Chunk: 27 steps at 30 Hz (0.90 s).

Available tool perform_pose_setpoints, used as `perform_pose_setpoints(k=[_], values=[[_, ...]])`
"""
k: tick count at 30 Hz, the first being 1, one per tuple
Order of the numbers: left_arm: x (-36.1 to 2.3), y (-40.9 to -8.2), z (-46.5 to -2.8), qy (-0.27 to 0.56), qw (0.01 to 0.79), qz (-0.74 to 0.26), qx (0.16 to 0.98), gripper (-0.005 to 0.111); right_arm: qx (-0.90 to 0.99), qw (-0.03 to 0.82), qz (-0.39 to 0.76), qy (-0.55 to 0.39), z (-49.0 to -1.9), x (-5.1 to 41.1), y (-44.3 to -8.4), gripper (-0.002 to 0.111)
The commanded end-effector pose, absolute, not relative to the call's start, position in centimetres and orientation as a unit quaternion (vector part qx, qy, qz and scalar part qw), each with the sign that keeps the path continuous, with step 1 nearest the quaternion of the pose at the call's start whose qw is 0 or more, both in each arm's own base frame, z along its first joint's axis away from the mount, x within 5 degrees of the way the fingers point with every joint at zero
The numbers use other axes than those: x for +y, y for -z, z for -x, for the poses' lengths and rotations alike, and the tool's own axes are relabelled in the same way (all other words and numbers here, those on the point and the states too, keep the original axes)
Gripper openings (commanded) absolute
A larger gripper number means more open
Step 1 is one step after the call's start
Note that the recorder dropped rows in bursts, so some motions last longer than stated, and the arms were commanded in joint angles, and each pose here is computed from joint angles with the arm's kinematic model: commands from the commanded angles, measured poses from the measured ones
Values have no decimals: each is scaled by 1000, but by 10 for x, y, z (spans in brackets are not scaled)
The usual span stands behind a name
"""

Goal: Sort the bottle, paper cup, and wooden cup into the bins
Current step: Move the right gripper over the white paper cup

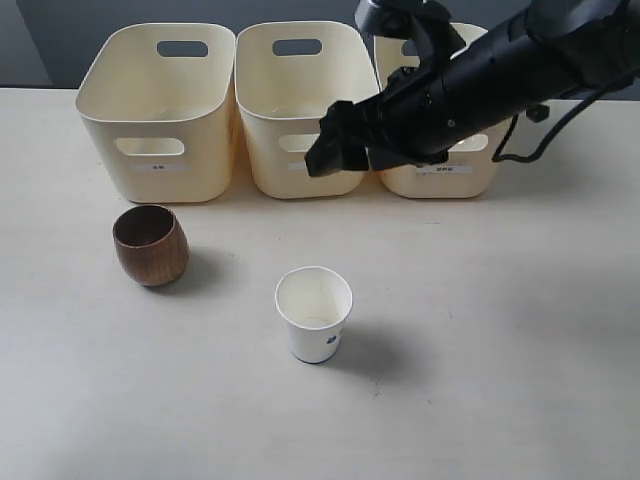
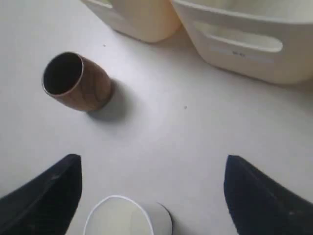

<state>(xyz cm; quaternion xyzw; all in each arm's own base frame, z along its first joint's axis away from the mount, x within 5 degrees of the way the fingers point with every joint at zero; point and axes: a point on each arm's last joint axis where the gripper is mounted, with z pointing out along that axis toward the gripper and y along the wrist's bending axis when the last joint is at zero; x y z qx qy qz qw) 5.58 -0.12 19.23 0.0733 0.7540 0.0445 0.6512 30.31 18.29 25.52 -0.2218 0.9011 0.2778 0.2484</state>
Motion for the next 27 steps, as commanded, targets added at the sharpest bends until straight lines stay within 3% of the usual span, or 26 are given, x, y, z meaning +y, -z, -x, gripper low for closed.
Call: perform_pose_setpoints(k=[1,27], values=[[-1,-192,-56,-41,653,-72,753,0,913,222,209,-271,-294,177,-241,76],[-1,-192,-56,-41,653,-72,753,0,922,198,203,-263,-261,197,-204,76]])
